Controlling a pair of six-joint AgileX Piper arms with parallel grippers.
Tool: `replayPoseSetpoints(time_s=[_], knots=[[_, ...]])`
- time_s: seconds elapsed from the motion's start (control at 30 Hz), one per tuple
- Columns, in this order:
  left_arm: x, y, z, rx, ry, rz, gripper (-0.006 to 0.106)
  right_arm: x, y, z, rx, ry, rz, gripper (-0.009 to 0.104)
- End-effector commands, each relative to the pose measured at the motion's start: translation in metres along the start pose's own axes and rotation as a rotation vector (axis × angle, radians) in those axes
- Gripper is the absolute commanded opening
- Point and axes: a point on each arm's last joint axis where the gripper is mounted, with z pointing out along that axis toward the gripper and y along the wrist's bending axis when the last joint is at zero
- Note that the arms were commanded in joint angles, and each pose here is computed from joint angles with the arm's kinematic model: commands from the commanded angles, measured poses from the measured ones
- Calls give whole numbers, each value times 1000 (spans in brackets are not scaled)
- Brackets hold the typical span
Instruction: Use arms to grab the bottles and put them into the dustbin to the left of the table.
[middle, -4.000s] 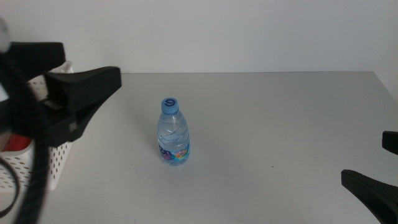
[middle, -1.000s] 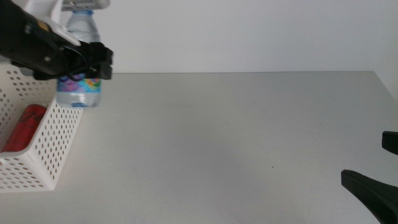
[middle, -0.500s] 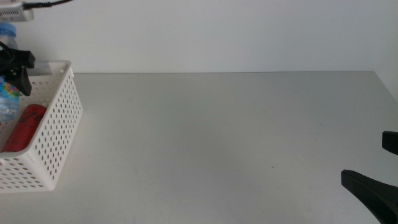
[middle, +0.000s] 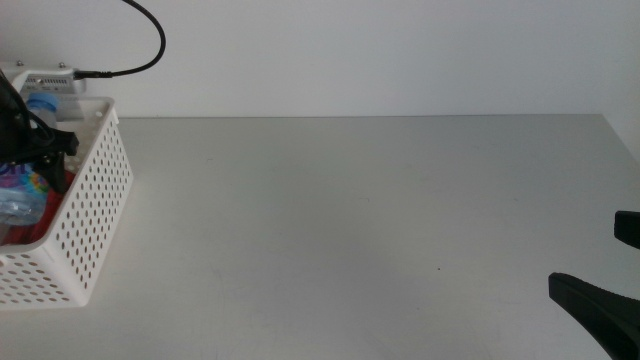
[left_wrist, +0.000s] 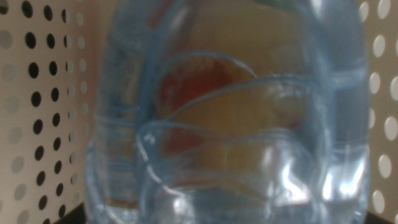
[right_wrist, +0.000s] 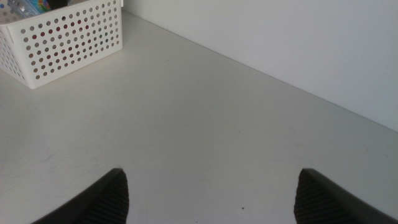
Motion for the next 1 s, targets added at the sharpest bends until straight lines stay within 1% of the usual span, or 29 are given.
replayPoseSetpoints(time_s=[0.0, 0.13, 0.2, 0.23, 0.27, 0.37, 0.53, 0.63, 0.73, 0.83, 0.97], knots=[[-7, 3, -32, -7, -129, 0, 34, -14, -2, -3, 15, -89, -15, 68], [-9, 3, -32, -8, -141, 12, 65, -14, -2, -3, 15, -89, -15, 68], [-9, 3, -32, -8, -150, 11, 84, -14, -2, -3, 15, -89, -15, 68], [-9, 2, -32, -4, -151, 9, 91, -14, -2, -3, 15, -89, -15, 68], [-10, 1, -32, 8, -153, 3, 94, -14, -2, -3, 15, -89, -15, 68], [-9, -2, -34, 29, -156, -5, 94, -14, -2, -3, 15, -89, -15, 68], [-4, -4, -50, 59, -168, -18, 94, -14, -2, -3, 15, -89, -15, 68], [1, -7, -69, 85, -215, -31, 94, -14, -2, -3, 15, -89, -15, 68], [5, -16, -92, 133, -278, -37, 94, -14, -2, -3, 15, -89, -15, 68], [11, -33, -117, 163, -352, 8, 94, -14, -2, -3, 15, -89, -15, 68], [23, -67, -158, 204, -532, 94, 92, -14, -2, -3, 15, -89, -15, 68]])
